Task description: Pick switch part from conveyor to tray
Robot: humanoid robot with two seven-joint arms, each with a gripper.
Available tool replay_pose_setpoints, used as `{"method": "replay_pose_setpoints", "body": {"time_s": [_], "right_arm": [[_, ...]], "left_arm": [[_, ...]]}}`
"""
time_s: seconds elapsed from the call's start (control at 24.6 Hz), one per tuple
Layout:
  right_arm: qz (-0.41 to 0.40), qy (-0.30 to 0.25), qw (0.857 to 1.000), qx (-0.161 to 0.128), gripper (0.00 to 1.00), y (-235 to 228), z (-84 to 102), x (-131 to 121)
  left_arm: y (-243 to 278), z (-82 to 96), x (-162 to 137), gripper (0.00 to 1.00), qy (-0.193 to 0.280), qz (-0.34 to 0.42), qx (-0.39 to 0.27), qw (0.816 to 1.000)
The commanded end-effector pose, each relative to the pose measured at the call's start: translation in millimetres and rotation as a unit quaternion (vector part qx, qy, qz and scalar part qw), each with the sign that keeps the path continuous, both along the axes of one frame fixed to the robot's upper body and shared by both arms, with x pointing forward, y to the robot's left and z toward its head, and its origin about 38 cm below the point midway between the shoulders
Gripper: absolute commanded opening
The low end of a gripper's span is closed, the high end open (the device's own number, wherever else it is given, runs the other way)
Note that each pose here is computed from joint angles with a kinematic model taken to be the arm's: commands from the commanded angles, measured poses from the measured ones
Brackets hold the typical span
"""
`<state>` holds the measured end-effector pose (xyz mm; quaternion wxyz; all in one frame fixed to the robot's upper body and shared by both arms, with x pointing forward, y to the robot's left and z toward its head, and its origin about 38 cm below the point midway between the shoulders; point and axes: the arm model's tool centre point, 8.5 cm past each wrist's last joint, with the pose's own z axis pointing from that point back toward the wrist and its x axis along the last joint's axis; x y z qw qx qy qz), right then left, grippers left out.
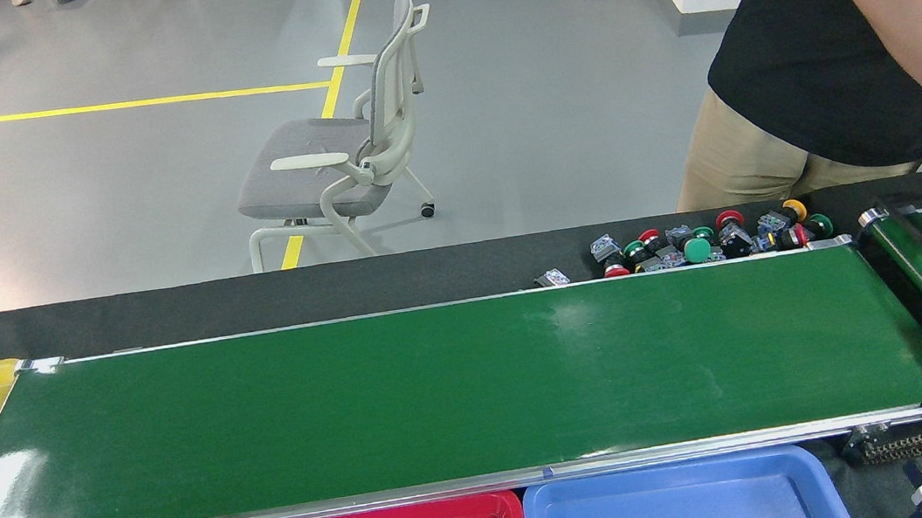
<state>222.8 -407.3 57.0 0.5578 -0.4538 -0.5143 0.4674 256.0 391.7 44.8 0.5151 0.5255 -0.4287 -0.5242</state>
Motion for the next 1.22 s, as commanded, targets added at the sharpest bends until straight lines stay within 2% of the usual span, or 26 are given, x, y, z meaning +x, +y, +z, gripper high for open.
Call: {"method": "replay_pose_setpoints", "body": {"time_s": [0.0,0.12,0.24,0.41,0.53,0.73,0.81,1.18], "right_arm": [[0.0,0.001,1.0,-0.005,0.99,-1,6.4,6],[-0.006,0.025,1.0,-0.005,0.99,-2,8.1,20],[-0.004,0.021,1.0,-0.008,0.98,-1,14.9,32],[-0.002,0.019,0.999,-0.035,0.98,3,20.1,54],[0.014,0.021,0.999,-0.035,0.98,16,16.6,82],[-0.007,0.052,0.998,-0.044,0.98,33,1.6,108],[-0.004,0.062,0.997,-0.049,0.98,36,-2.8,115],[-0.008,0.089,0.995,-0.036,0.98,61,-20.1,146]], "left_arm": [[3,7.5,3,1.0,-0.013,0.001,0.006,1.0],[3,7.5,3,1.0,-0.012,0.0,0.006,1.0],[3,6.6,3,1.0,-0.011,0.0,0.007,1.0],[0,6.3,3,1.0,-0.011,-0.003,0.005,1.0],[0,6.1,4,1.0,-0.011,-0.004,0.005,1.0],[0,6.4,3,1.0,-0.011,-0.004,0.005,1.0],[0,7.1,4,1.0,-0.012,-0.005,0.006,1.0],[0,7.6,5,1.0,-0.013,-0.005,0.006,1.0]]}}
